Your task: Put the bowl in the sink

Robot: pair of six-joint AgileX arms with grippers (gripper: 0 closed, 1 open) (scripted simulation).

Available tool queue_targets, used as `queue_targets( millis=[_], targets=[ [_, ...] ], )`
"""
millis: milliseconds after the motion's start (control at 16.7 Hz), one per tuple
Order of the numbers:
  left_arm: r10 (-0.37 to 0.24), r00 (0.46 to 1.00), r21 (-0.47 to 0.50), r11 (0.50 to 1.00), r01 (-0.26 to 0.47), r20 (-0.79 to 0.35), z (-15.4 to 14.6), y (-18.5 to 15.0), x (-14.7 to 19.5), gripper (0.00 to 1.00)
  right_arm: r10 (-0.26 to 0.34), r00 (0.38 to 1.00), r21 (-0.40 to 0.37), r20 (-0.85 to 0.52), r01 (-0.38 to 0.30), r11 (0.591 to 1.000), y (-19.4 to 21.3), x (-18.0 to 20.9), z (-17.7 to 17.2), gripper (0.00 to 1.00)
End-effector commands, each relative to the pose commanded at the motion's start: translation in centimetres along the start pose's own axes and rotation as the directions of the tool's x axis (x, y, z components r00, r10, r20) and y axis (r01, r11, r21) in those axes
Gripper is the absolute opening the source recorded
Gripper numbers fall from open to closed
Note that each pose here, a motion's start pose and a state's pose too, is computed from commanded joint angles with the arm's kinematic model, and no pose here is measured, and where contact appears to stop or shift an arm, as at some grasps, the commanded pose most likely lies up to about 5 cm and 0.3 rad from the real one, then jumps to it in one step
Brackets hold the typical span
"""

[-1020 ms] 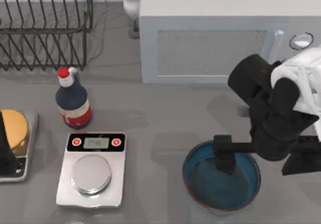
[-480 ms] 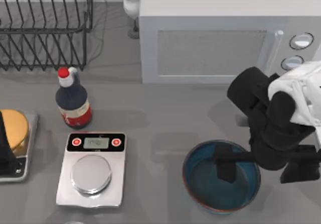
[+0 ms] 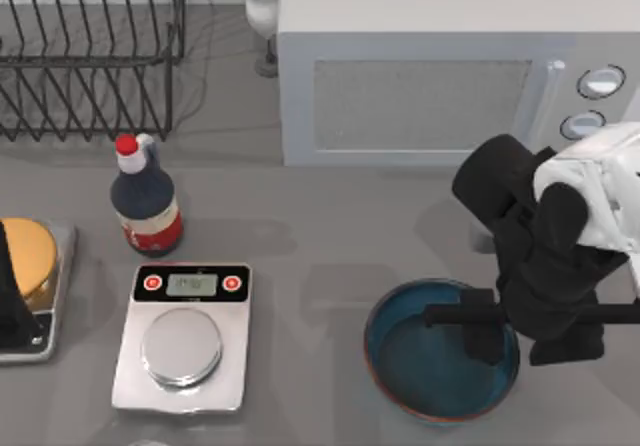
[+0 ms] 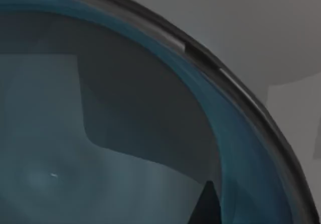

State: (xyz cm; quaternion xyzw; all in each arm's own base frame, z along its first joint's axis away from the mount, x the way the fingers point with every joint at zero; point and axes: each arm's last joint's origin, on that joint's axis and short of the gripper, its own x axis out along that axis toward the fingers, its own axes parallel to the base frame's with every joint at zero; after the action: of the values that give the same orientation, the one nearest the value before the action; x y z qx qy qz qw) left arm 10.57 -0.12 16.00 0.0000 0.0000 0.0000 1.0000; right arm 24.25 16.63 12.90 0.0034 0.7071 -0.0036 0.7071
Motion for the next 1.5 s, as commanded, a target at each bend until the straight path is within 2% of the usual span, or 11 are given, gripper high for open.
queue_targets(
  millis=[180,240,900,1320,1500],
  targets=[
    [0.0,1.0,0.0,1.0,0.0,0.0,0.0,0.0,0.0,1.0,0.0,1.0,0.0,0.0,0.0,1.0,0.0,0.0,0.0,0.02],
    [0.0,1.0,0.0,1.0,0.0,0.0,0.0,0.0,0.0,1.0,0.0,1.0,0.0,0.0,0.0,1.0,0.0,0.0,0.0,0.0],
    [0.0,1.0,0.0,1.0,0.0,0.0,0.0,0.0,0.0,1.0,0.003,1.0,-0.002,0.005,-0.003,1.0,0.3,-1.0,0.3,0.0],
    [0.0,1.0,0.0,1.0,0.0,0.0,0.0,0.0,0.0,1.0,-0.02,0.999,0.002,-0.028,0.02,1.0,0.6,-9.9,0.8,0.0],
    [0.0,1.0,0.0,1.0,0.0,0.0,0.0,0.0,0.0,1.0,-0.009,1.0,0.001,-0.012,0.009,1.0,0.2,-13.8,0.3,0.0]
  ],
)
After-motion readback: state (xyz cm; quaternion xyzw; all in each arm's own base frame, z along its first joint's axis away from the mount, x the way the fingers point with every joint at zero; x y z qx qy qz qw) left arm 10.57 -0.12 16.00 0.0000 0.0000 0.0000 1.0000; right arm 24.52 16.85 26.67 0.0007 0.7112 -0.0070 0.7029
